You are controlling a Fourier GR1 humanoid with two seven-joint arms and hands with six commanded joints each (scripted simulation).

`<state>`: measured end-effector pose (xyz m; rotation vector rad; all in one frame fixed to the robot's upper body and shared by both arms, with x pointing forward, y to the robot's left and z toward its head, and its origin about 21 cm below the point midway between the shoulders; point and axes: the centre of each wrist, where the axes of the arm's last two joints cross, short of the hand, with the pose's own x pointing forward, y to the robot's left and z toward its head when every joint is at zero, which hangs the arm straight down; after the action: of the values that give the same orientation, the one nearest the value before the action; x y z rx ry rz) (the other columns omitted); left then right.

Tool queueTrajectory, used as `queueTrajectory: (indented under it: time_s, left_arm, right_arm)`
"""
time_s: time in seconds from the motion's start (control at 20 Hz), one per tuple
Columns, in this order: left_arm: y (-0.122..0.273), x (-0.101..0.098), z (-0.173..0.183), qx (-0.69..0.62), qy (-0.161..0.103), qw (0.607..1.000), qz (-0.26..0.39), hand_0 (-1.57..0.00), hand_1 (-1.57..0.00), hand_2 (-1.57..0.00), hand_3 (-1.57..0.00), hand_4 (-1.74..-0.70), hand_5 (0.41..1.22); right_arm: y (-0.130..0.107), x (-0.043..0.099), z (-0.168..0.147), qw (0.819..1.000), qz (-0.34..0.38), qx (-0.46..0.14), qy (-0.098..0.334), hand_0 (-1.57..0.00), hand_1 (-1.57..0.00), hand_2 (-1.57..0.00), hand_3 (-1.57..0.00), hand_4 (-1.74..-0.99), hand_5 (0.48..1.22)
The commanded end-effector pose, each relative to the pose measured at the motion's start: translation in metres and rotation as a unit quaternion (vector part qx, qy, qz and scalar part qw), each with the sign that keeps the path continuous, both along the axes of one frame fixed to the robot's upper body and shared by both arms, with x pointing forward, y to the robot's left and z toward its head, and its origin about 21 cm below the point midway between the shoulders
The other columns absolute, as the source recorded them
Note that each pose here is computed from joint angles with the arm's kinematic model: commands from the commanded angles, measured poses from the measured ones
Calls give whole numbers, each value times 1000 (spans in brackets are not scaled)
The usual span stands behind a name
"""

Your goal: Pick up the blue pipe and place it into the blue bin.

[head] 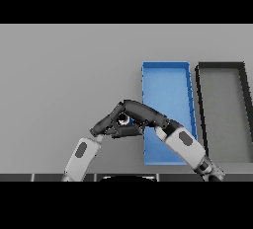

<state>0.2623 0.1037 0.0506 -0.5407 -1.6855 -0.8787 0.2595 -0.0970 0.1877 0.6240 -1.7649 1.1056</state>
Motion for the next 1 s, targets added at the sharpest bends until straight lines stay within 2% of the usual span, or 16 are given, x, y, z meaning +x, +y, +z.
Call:
queueTrajectory:
  time_s: [0.0,0.1,0.2,0.25,0.4,0.55,0.65,0.85,0.95]
  left_arm:
    - [-3,-1,0,11,5,1000,-4,-598,-549,-529,-477,-1206,1221]
    - [4,-2,0,25,2,1000,-1,-383,-351,-338,-305,-1085,1029]
    - [2,3,3,35,22,999,17,-244,-224,-216,-195,-1017,848]
    - [-1,3,4,31,23,999,14,-195,-179,-173,-156,-996,770]
    - [3,0,-1,25,45,998,22,-100,-91,-88,-79,-969,603]
    - [1,0,-3,34,35,998,31,-50,-46,-45,-40,-947,513]
    - [2,-1,-6,38,39,998,35,-32,-29,-28,-25,-928,484]
    - [2,1,-7,45,42,998,30,-12,-11,-11,-10,-909,464]
    - [3,-1,-6,44,41,998,29,-8,-7,-7,-6,-907,450]
  right_arm:
    - [-1,-1,-2,1000,-1,0,5,-1565,-1565,-1565,-1559,-1738,1211]
    - [2,-2,-1,1000,-4,-3,3,-1567,-1567,-1567,-1563,-1739,1214]
    - [0,-3,-4,1000,-10,-7,-1,-1568,-1568,-1569,-1566,-1740,1217]
    - [2,-2,-5,1000,-15,-16,2,-1569,-1569,-1569,-1567,-1740,1218]
    - [2,-2,-1,1000,-12,-10,3,-1570,-1570,-1570,-1569,-1740,1219]
    - [1,-4,-6,1000,-7,6,21,-1570,-1570,-1570,-1570,-1741,1220]
    - [0,-2,2,998,5,34,47,-1571,-1571,-1571,-1570,-1741,1220]
    - [-2,2,36,995,8,66,79,-1571,-1571,-1571,-1571,-1741,1221]
    - [-7,13,60,993,10,81,82,-1571,-1571,-1571,-1571,-1741,1221]
